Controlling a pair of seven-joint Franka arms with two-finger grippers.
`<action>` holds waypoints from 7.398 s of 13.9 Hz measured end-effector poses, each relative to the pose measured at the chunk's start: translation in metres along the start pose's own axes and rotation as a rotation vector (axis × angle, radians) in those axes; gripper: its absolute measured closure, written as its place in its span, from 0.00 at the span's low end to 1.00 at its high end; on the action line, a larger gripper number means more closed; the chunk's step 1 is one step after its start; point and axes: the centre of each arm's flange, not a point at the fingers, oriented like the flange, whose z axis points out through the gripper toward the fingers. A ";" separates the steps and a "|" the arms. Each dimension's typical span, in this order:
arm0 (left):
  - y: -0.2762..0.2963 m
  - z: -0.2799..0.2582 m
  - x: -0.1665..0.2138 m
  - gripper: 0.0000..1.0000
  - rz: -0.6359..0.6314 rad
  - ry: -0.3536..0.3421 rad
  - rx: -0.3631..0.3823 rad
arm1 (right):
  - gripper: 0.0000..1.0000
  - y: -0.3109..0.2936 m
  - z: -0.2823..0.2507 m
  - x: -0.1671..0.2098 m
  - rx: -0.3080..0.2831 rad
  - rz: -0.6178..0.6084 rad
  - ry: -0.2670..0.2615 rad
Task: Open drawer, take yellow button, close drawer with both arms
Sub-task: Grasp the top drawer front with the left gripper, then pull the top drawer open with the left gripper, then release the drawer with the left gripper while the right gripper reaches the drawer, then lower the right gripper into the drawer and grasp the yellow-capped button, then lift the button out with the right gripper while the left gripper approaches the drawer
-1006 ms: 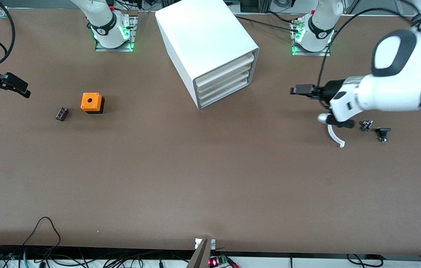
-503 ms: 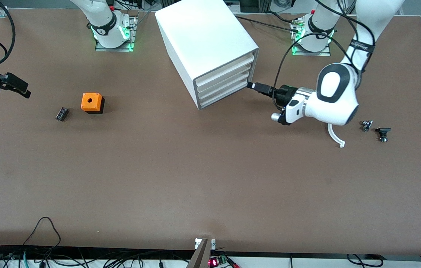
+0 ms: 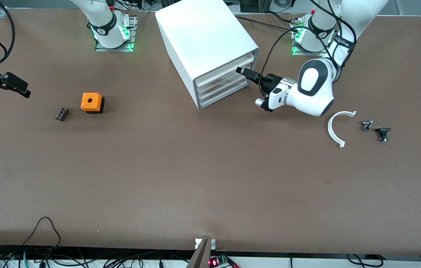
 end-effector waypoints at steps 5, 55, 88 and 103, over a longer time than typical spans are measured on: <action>0.003 0.030 -0.006 0.22 0.007 -0.037 0.019 | 0.00 0.000 0.000 0.000 0.000 0.000 -0.003; 0.139 -0.371 -0.184 0.00 0.004 0.620 1.184 | 0.00 -0.619 0.109 -0.093 0.203 -1.528 0.129; 0.142 -0.377 -0.190 0.00 -0.034 0.663 1.166 | 0.59 -0.622 0.085 -0.099 0.050 -1.652 0.190; 0.086 -0.124 0.012 0.00 -0.321 0.809 0.867 | 0.59 -0.263 0.179 0.100 -0.023 -0.349 -0.074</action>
